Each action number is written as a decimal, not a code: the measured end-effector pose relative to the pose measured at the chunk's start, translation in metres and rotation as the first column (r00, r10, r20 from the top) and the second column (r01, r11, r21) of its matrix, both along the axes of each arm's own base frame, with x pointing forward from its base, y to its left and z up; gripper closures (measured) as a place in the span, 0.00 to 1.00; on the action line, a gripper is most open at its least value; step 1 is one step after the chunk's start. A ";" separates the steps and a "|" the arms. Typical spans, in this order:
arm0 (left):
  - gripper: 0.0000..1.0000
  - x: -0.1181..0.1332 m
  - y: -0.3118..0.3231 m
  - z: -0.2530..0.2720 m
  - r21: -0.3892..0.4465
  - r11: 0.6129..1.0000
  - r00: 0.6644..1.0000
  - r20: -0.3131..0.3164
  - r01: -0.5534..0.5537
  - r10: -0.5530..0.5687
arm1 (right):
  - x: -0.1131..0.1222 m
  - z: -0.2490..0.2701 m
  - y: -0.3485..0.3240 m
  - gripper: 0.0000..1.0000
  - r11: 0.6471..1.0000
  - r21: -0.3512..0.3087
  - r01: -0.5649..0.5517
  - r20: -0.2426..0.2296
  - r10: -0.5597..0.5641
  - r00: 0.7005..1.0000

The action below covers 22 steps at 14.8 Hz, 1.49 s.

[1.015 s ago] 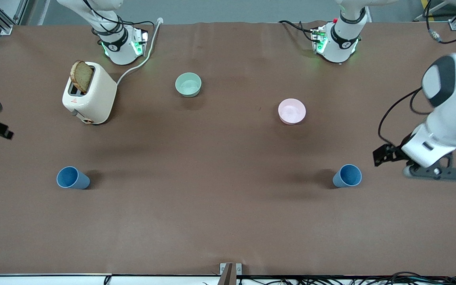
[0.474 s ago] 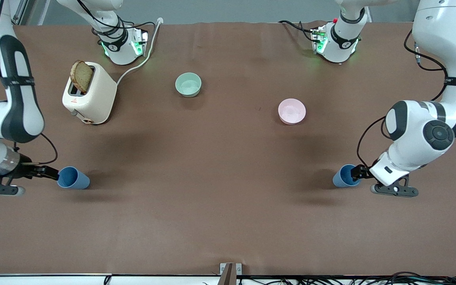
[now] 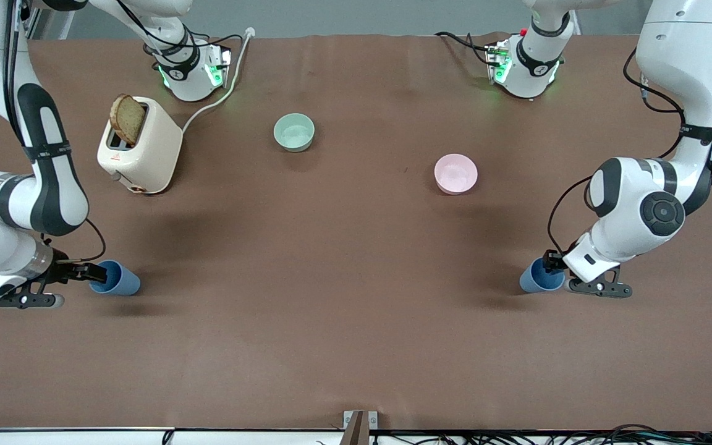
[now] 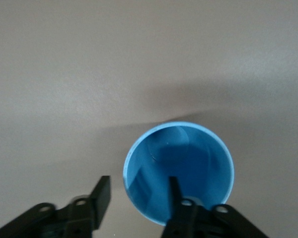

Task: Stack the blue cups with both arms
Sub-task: 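Close the left gripper on one cup while the right gripper grasps the other, then move the left gripper's cup toward the table middle while the right gripper lifts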

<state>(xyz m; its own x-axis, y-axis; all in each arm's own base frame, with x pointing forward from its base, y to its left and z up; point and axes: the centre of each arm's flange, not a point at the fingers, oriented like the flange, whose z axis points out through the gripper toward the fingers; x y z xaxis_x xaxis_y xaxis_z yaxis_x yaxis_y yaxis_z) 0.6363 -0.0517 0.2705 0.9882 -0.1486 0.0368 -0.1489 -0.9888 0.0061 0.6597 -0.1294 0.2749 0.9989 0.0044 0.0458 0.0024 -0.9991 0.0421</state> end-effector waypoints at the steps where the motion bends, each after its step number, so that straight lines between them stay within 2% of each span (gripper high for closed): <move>1: 0.61 -0.001 0.000 -0.003 0.000 1.000 1.000 -0.006 0.000 0.000 | 0.000 -0.006 0.000 0.00 1.000 -0.002 -0.003 0.004 0.003 1.000; 4: 0.89 -0.001 -0.001 -0.008 -0.001 1.000 1.000 -0.011 0.001 -0.001 | 0.000 -0.027 0.001 0.03 1.000 -0.002 -0.008 -0.001 0.008 1.000; 5: 0.94 0.000 -0.005 -0.002 -0.007 1.000 1.000 0.000 0.005 -0.005 | 0.000 -0.031 0.001 0.07 1.000 -0.001 -0.009 -0.005 0.009 1.000; 8: 0.95 0.007 -0.012 0.012 -0.011 1.000 0.999 0.028 0.016 -0.015 | -0.001 -0.033 0.003 0.35 1.000 0.000 -0.011 -0.010 0.011 1.000; 9: 0.95 0.009 -0.019 0.021 -0.017 1.000 0.999 0.039 0.023 -0.022 | 0.000 -0.033 0.003 0.50 1.000 0.001 -0.012 -0.009 0.012 1.000; 10: 0.95 0.011 -0.033 0.034 -0.027 0.999 0.999 0.038 0.022 -0.021 | 0.000 -0.033 0.004 0.60 1.000 0.001 -0.012 -0.009 0.012 1.000; 13: 0.95 0.007 -0.112 0.091 -0.067 0.996 0.998 -0.012 -0.059 0.058 | 0.001 -0.031 0.003 0.89 1.000 0.000 -0.012 -0.003 0.012 1.000; 14: 0.95 0.000 -0.144 0.106 -0.079 0.992 0.995 -0.026 -0.099 0.097 | 0.004 -0.026 0.004 0.96 1.000 0.000 -0.014 0.001 0.014 1.000; 16: 0.95 -0.022 -0.213 0.118 -0.091 0.980 0.984 -0.045 -0.176 0.172 | 0.010 -0.011 0.006 0.96 1.000 0.004 -0.017 -0.018 0.017 1.000; 18: 0.95 -0.048 -0.280 0.109 -0.091 0.963 0.966 -0.077 -0.255 0.248 | 0.019 0.015 0.008 0.96 1.000 0.009 -0.020 -0.036 0.020 0.999; 20: 0.95 -0.073 -0.338 0.082 -0.075 0.944 0.943 -0.122 -0.320 0.310 | 0.028 0.048 0.011 0.96 1.000 0.009 -0.026 -0.014 0.027 1.000; 22: 0.95 -0.085 -0.376 0.051 -0.068 0.927 0.921 -0.158 -0.370 0.356 | 0.031 0.079 0.023 0.96 0.999 0.016 -0.042 0.013 0.042 0.999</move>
